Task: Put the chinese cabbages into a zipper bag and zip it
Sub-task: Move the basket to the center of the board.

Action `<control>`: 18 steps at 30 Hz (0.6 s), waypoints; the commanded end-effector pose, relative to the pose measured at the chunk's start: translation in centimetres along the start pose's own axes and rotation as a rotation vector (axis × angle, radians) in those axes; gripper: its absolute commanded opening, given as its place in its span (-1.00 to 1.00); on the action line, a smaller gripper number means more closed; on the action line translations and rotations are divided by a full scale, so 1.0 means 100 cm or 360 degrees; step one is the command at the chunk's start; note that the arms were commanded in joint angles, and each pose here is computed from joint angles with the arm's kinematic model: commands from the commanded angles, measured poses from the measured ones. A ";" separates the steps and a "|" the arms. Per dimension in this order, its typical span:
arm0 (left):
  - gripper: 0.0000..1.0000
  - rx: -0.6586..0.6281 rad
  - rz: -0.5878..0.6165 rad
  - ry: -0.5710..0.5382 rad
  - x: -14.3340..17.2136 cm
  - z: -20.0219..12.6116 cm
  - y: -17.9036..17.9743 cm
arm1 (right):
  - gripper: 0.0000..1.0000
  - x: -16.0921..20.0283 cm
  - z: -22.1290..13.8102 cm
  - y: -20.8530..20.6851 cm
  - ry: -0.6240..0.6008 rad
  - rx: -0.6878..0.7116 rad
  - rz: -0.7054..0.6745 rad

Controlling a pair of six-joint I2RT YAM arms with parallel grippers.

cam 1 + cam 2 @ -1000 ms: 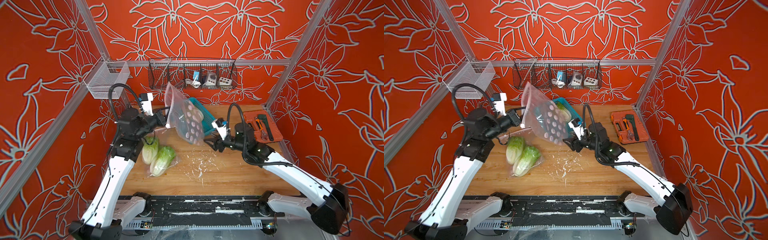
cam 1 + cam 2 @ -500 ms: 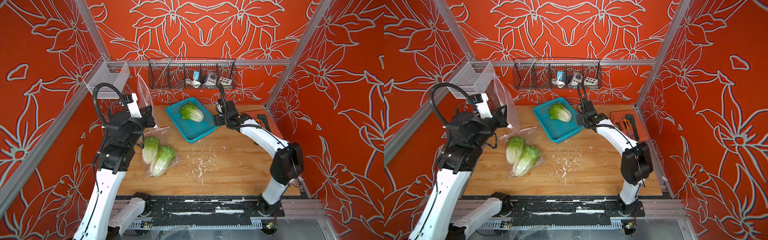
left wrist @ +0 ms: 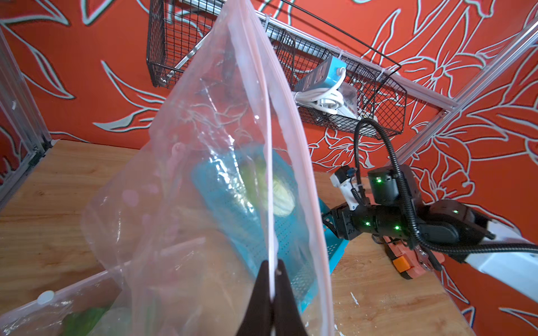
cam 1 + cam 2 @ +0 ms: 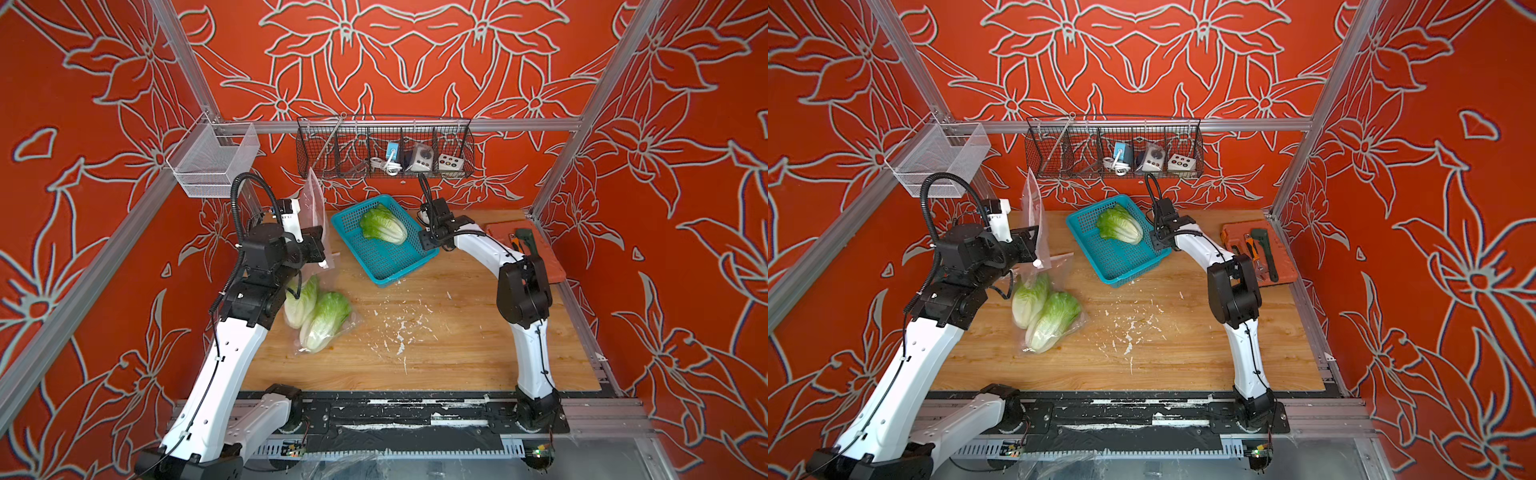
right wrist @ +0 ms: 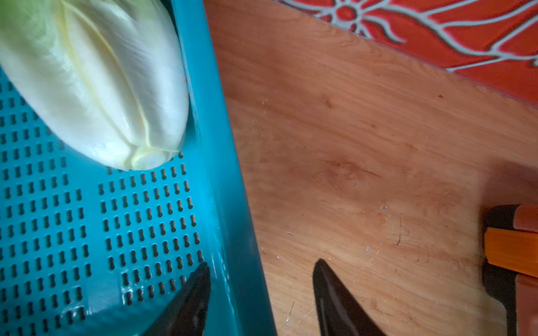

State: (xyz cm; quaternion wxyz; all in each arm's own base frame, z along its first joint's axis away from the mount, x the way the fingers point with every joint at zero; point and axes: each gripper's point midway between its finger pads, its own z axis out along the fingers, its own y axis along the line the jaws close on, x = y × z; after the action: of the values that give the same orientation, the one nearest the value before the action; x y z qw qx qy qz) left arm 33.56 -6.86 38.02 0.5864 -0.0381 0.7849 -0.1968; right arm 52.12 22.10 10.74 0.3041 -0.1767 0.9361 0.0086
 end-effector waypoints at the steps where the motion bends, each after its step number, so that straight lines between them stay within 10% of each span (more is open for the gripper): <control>1: -1.00 0.0080 -0.0001 -0.0049 -0.009 -0.004 -0.010 | 0.00 0.014 -0.001 -0.011 0.0078 0.0029 0.0042; 10: -1.00 0.0256 -0.0107 0.0044 0.000 0.010 -0.030 | -0.32 0.104 -0.037 -0.065 0.0232 0.0184 0.0324; 18: -1.00 0.0498 -0.0050 0.0172 0.028 0.027 -0.099 | -0.13 0.170 -0.091 -0.129 0.0281 0.0443 0.0585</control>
State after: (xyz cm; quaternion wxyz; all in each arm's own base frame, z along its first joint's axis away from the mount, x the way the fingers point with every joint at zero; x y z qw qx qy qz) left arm 33.54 -15.33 36.91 0.5281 0.0333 0.7907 -0.3079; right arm 40.05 5.77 8.47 0.2321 0.0038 0.9717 -0.0432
